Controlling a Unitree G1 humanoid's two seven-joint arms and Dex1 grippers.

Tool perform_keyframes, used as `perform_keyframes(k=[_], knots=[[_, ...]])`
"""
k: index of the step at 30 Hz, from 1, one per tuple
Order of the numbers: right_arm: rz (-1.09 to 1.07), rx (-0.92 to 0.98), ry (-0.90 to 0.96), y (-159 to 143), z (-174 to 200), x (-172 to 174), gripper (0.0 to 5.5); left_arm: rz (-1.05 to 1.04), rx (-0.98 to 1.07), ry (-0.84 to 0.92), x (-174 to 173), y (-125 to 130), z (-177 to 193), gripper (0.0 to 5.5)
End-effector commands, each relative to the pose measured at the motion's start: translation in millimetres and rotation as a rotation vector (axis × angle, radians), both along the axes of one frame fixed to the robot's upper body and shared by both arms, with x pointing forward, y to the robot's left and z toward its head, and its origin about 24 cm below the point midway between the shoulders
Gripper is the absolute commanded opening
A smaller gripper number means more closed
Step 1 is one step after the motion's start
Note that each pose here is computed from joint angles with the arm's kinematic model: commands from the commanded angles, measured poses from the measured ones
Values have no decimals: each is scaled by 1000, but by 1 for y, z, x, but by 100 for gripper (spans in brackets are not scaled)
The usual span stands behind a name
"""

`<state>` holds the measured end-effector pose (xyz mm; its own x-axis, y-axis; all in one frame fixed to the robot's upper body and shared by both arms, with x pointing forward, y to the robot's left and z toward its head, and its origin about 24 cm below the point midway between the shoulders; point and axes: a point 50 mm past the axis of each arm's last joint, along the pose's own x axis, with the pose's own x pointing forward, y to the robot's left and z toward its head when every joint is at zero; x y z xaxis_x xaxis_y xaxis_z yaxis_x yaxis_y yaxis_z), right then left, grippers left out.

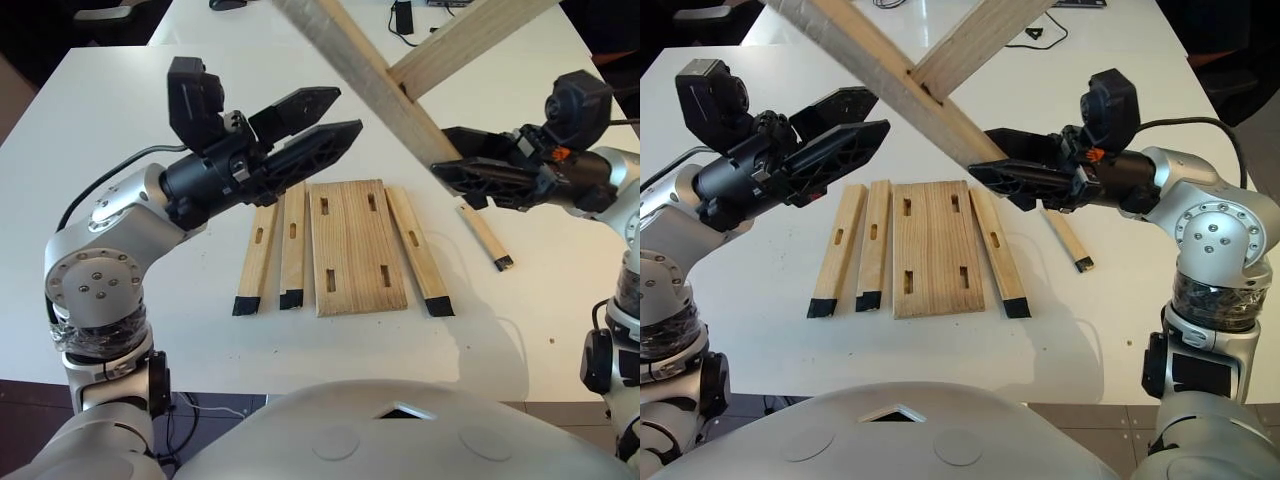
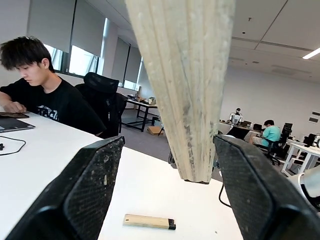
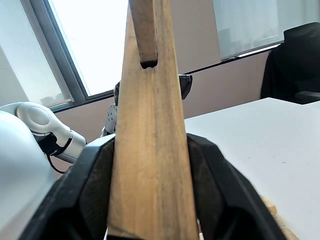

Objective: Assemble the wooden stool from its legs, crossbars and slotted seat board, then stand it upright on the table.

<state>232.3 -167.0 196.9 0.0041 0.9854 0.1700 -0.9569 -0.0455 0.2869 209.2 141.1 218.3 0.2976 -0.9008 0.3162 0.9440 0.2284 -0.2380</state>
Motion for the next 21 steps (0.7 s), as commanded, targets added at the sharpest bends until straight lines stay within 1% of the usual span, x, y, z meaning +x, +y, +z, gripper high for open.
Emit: perform_keyframes(k=[1,12,18,20,21], knots=[[32,-36,-7,2,-4,0,204,-60,31,-27,-3,-6,6,329],[91,-121,-24,3,-17,6,204,-162,89,-35,-11,-13,4,329],[95,-188,-74,0,-20,12,204,-191,134,-23,-14,-15,-2,231],[88,-205,-96,-1,-19,15,204,-192,137,-20,-14,-16,-3,204],[85,-215,-107,-1,-20,16,204,-192,135,-20,-14,-16,-4,202]])
